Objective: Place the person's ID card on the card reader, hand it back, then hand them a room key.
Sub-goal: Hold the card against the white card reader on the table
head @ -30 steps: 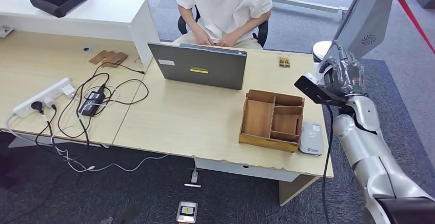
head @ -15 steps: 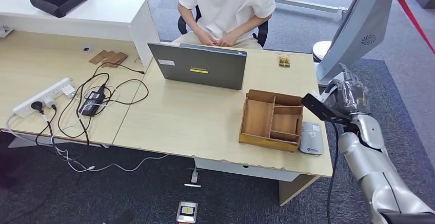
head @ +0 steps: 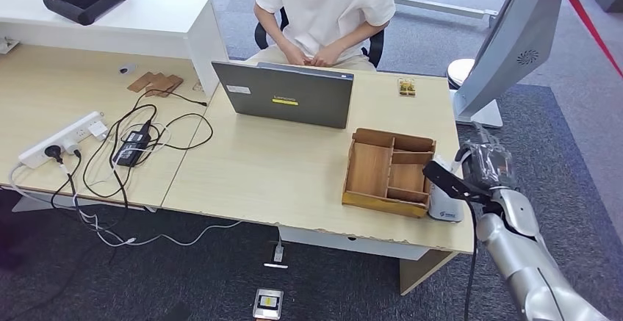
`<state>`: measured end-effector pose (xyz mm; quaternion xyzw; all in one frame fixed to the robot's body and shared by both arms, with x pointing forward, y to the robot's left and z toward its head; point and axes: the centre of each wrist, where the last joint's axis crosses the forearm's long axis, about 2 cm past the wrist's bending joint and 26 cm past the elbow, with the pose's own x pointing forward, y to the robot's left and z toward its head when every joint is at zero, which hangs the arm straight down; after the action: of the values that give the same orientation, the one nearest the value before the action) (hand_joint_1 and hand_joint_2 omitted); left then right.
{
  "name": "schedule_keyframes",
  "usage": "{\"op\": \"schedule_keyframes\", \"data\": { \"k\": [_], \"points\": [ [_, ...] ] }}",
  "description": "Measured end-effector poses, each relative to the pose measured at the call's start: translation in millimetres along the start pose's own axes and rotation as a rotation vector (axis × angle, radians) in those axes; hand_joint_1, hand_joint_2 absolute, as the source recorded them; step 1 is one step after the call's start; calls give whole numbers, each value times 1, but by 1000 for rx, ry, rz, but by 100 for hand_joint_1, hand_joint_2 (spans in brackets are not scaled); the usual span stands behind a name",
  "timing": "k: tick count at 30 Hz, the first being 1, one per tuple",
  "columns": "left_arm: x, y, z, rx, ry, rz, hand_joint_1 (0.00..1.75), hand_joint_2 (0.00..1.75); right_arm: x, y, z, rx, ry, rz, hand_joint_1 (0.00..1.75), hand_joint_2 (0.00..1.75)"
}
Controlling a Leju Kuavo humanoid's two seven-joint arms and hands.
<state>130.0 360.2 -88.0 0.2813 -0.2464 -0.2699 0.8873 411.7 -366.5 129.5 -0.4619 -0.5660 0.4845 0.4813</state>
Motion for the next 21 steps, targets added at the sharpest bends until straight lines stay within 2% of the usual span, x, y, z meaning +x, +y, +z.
{"op": "schedule_keyframes", "data": {
  "k": [21],
  "points": [
    [2,1,-1,2,1,-11,0,175,12,29,18,107,-17,-11,175,175]
  ]
}}
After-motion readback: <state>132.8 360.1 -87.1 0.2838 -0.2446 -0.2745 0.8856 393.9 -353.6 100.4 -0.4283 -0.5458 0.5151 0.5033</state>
